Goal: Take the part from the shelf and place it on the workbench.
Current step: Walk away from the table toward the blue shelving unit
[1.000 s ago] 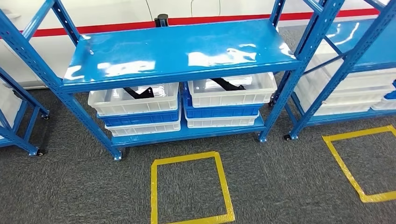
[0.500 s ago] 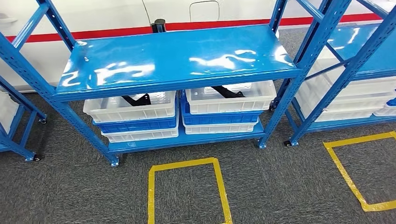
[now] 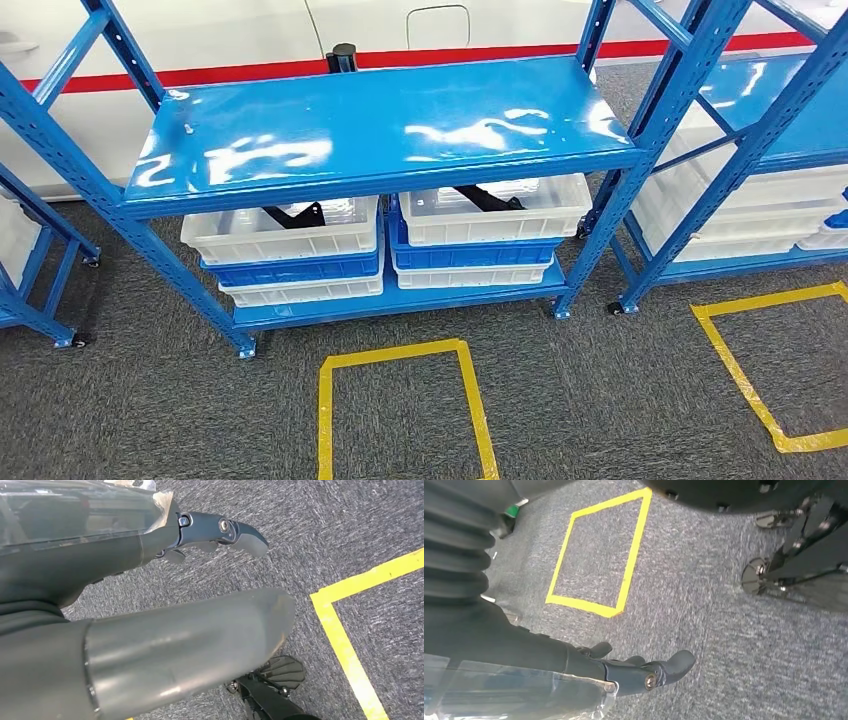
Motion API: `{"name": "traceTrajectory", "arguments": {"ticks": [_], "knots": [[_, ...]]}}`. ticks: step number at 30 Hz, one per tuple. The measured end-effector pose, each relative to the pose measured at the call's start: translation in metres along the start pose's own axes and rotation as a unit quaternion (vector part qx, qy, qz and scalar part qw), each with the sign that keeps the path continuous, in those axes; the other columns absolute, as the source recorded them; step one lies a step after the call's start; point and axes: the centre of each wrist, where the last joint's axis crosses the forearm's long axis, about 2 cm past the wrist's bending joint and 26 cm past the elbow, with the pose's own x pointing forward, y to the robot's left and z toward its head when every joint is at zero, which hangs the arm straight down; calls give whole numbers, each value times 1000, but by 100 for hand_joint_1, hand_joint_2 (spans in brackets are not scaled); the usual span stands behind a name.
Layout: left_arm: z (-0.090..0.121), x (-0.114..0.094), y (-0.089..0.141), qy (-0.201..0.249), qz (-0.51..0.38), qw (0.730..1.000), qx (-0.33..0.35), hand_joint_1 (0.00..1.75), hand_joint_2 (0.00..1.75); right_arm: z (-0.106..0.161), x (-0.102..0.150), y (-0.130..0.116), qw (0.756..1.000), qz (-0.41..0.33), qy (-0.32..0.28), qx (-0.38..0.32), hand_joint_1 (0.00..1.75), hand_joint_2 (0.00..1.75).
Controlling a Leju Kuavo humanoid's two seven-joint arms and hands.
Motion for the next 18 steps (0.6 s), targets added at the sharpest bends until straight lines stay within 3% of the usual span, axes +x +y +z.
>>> {"name": "traceTrajectory", "arguments": {"ticks": [18], "knots": [[1, 0, -4, 2, 0, 1000, -2, 0, 0, 0, -2, -2, 1000, 9, 2, 4, 0, 175]]}}
